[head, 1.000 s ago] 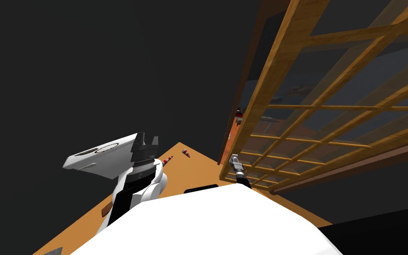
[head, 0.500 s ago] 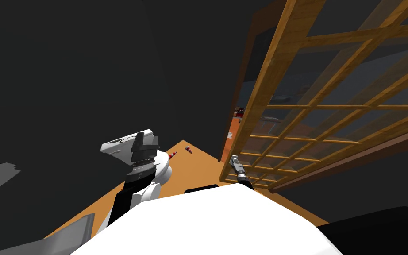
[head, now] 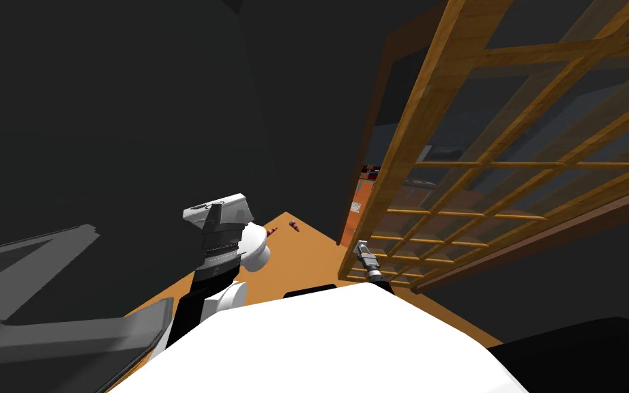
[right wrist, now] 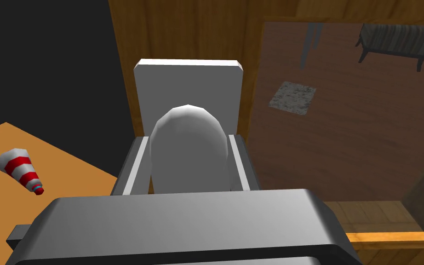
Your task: Pull the door open
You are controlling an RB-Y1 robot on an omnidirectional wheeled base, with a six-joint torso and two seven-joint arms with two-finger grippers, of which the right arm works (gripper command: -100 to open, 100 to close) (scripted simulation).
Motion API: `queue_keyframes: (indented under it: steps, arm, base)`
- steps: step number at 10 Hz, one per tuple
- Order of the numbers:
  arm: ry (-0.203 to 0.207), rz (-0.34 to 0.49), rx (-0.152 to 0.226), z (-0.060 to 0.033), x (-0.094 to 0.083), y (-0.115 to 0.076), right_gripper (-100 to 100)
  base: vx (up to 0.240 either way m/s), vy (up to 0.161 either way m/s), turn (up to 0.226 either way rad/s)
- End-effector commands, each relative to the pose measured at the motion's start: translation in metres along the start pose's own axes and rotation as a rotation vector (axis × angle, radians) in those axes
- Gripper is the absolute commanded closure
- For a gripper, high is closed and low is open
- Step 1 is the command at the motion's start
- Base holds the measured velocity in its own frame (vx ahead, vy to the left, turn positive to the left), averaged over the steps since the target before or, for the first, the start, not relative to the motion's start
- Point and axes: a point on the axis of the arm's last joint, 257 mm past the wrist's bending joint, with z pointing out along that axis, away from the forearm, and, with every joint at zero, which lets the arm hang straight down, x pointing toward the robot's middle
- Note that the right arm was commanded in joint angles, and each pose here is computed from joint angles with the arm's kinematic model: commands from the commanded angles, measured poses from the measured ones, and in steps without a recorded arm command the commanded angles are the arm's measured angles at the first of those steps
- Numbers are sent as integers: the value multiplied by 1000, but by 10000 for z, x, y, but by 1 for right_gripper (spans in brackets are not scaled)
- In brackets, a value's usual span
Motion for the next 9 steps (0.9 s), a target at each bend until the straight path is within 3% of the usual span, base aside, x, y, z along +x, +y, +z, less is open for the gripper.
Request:
queue_keyframes:
  steps: [1, 5, 6, 9]
  arm:
    - [4, 3, 35, -100, 4, -23, 100]
    - [9, 6, 96, -254, 25, -46, 100]
    - [-5, 4, 85, -253, -23, -36, 100]
    - [-2, 5, 120, -375, -21, -28, 100]
  base:
    - [-269, -25, 124]
    - [-217, -37, 100]
    - [-99, -35, 36]
    - [-187, -34, 139]
